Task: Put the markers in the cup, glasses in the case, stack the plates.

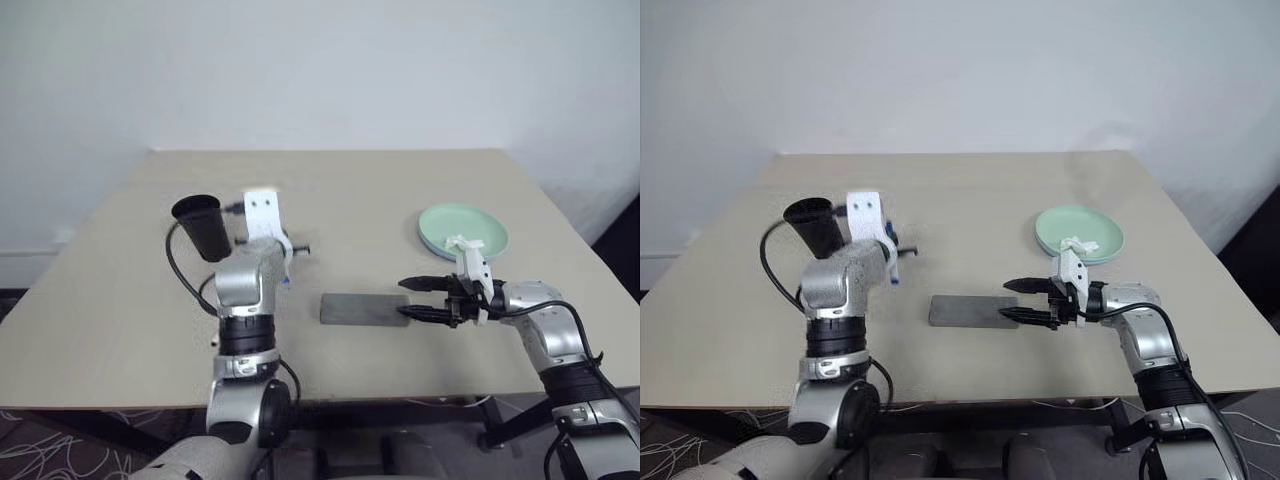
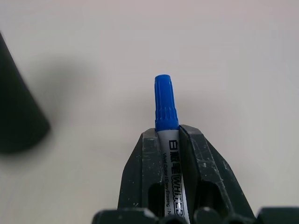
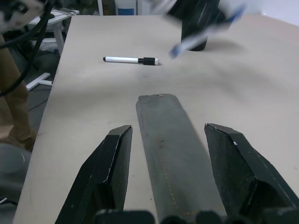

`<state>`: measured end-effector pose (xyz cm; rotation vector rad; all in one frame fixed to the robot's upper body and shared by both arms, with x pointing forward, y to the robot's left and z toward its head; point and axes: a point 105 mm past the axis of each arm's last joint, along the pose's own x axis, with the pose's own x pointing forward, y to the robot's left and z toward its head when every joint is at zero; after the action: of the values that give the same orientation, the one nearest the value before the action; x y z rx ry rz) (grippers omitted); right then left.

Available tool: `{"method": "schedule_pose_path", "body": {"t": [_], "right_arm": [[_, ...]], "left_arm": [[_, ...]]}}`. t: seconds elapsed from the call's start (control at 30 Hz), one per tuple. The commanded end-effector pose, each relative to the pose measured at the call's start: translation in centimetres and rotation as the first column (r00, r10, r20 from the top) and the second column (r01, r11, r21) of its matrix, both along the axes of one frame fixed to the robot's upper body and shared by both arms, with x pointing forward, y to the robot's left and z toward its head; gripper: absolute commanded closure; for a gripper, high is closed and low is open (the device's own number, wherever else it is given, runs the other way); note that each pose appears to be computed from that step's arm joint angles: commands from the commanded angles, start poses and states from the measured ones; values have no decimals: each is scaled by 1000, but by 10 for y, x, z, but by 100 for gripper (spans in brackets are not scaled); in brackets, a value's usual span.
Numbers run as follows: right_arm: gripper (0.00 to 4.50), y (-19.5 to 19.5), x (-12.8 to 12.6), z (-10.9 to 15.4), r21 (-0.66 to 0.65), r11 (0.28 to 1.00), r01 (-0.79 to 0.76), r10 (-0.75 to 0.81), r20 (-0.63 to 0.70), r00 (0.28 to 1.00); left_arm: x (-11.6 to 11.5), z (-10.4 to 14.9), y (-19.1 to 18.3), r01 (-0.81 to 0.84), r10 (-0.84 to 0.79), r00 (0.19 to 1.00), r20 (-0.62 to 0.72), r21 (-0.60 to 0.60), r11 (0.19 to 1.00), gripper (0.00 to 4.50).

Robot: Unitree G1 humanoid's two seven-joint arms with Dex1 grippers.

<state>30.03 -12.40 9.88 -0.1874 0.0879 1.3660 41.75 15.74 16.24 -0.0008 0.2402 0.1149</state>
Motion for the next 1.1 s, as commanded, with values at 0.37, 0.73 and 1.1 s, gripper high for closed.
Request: {"method": "schedule_pose_path", "body": {"t": [0.37, 0.73, 1.1], "right_arm": [[182, 5, 10, 30, 54, 998, -11, 6, 84, 996], [182, 8, 12, 41, 83, 996, -18, 9, 98, 995], [182, 9, 18, 57, 172, 985, 14, -27, 72, 997]], "left_arm": [[28, 94, 70, -192, 48, 889, 455, 275, 942, 439], [22, 90, 102, -272, 32, 834, 552, 359, 893, 439], [23, 64, 119, -283, 50, 850, 524, 375, 883, 439]]}}
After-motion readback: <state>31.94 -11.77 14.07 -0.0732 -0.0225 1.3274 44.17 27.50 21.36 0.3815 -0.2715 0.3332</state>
